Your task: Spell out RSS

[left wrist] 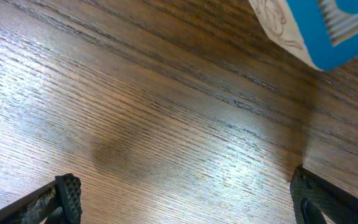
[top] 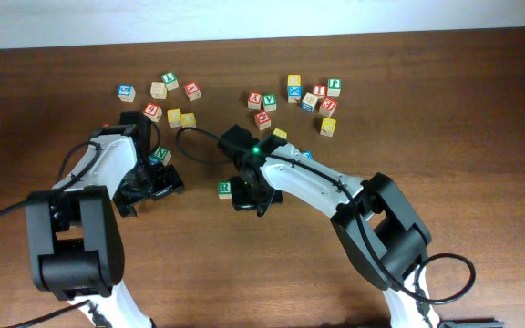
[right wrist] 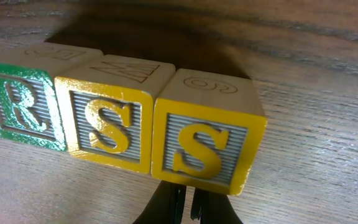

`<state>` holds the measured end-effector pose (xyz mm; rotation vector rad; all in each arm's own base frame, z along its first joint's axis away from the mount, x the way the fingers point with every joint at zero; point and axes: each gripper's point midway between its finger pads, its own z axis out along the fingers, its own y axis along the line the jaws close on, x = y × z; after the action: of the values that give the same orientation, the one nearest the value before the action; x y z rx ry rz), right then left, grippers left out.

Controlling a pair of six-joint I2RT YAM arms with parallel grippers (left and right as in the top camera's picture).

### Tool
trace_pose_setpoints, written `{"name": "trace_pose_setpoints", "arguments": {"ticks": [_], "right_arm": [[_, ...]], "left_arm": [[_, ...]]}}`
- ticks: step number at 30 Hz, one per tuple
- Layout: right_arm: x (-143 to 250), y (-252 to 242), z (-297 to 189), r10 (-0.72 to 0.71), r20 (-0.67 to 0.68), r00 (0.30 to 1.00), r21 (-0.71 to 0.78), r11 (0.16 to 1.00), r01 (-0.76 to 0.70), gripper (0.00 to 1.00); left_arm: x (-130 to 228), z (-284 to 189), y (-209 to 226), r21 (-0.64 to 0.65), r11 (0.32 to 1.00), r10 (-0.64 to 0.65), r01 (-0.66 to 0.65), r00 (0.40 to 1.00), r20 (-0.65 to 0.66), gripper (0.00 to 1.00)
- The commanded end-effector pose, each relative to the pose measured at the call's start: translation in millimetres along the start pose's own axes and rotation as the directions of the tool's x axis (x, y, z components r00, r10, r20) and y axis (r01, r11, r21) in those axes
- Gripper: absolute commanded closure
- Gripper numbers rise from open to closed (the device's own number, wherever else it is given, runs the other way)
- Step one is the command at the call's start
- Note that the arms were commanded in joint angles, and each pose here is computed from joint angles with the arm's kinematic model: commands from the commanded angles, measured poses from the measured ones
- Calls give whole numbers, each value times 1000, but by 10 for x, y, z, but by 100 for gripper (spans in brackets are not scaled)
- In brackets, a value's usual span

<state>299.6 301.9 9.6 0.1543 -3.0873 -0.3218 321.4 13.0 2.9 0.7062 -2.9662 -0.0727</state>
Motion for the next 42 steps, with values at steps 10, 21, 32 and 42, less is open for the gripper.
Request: {"name": "trace_pose_setpoints", "arguments": {"ticks": [10, 21, 32, 42], "right_arm": [[-10, -62, 65, 1, 12, 1000, 39, 999, -1, 96], [-33, -45, 65, -1, 21, 1000, 32, 999, 1, 96], [28, 49, 26, -1, -16, 1000, -18, 1000, 1, 96], [-14, 26, -451, -25, -15, 1000, -7, 1000, 25, 96]], "left_arm": [[-56, 2, 10, -11, 1000, -19, 19, 1000, 11, 1], [-56, 2, 10, -11, 1000, -19, 19, 1000, 11, 1], [-56, 2, 10, -11, 1000, -19, 19, 1000, 11, 1], [-56, 2, 10, -11, 1000, -19, 19, 1000, 11, 1]]}}
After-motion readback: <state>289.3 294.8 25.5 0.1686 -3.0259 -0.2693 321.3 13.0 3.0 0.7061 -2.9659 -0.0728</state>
